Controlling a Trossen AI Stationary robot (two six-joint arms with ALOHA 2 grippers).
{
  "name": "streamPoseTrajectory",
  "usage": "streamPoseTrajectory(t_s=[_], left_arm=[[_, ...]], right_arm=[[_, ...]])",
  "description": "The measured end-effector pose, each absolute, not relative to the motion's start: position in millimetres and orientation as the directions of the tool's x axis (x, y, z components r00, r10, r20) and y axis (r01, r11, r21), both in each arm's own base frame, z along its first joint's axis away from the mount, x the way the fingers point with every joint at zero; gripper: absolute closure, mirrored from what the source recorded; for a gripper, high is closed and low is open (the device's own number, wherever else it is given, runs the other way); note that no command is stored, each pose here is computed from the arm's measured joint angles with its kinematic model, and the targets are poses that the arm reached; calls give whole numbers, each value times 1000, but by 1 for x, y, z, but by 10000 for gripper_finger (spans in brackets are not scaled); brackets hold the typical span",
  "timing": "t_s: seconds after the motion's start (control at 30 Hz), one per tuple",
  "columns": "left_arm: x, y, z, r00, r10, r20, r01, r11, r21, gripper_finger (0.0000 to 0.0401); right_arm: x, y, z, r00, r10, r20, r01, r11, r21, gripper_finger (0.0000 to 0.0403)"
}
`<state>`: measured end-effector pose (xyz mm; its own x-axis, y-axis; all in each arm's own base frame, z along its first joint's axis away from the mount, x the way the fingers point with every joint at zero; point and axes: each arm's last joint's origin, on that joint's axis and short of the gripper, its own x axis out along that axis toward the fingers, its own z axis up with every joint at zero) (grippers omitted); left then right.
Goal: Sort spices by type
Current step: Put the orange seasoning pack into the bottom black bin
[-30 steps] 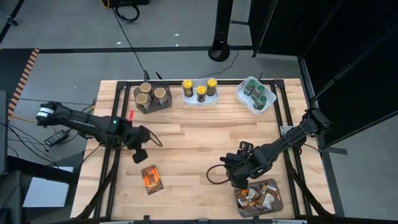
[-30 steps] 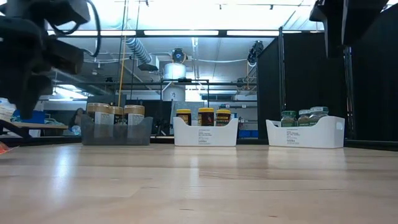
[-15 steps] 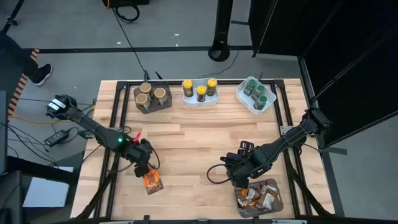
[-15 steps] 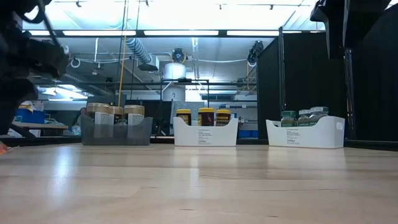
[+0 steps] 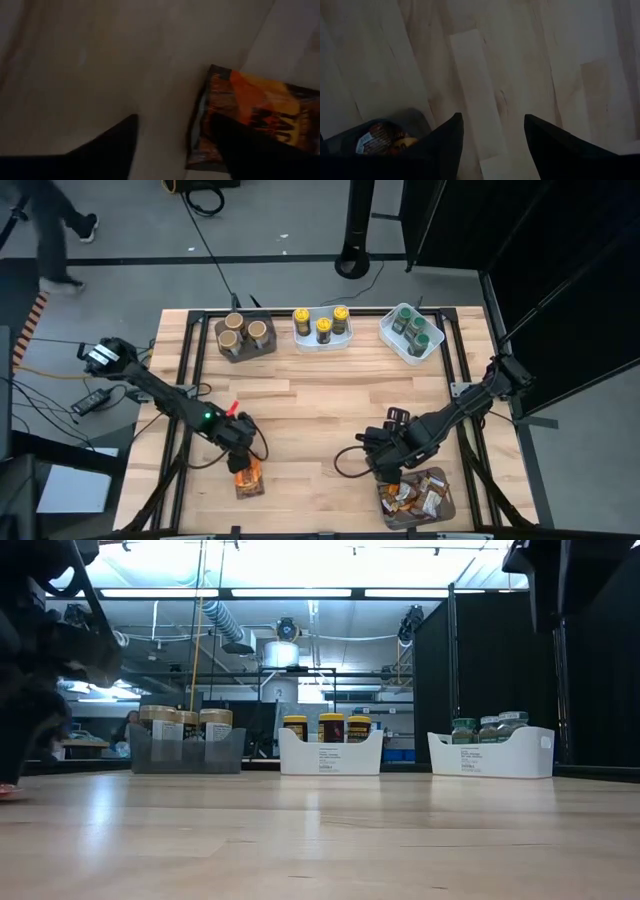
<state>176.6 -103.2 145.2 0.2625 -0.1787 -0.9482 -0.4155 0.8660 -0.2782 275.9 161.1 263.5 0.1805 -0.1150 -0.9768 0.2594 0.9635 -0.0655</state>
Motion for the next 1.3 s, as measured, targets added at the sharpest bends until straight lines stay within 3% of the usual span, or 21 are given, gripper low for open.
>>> streamPoseTrajectory(t_s=[0.13,0.27,0.4,0.7,0.93,1.1,1.3], left_arm=[[180,-105,145,283,-198,-939,-407,861,-304,233],[182,-105,145,298,-204,-933,-386,868,-313,362],[186,-102,147,295,-233,-927,-390,856,-339,395],[220,-94,185,415,-284,-864,-317,845,-430,400],[211,-92,193,268,-251,-930,-338,880,-335,395],[208,-94,191,238,-247,-939,-320,893,-316,347],[209,-95,192,242,-270,-932,-356,869,-344,250]], right_arm=[[273,165,263,179,-114,-977,243,968,-68,188],[270,170,263,178,-113,-978,228,971,-70,188],[266,172,263,160,-120,-980,242,967,-79,188],[248,183,263,97,-161,-982,257,957,-132,215],[234,197,263,121,-206,-971,198,964,-180,229],[229,201,264,161,-249,-955,200,956,-215,211],[227,202,264,173,-271,-947,221,947,-231,165]])
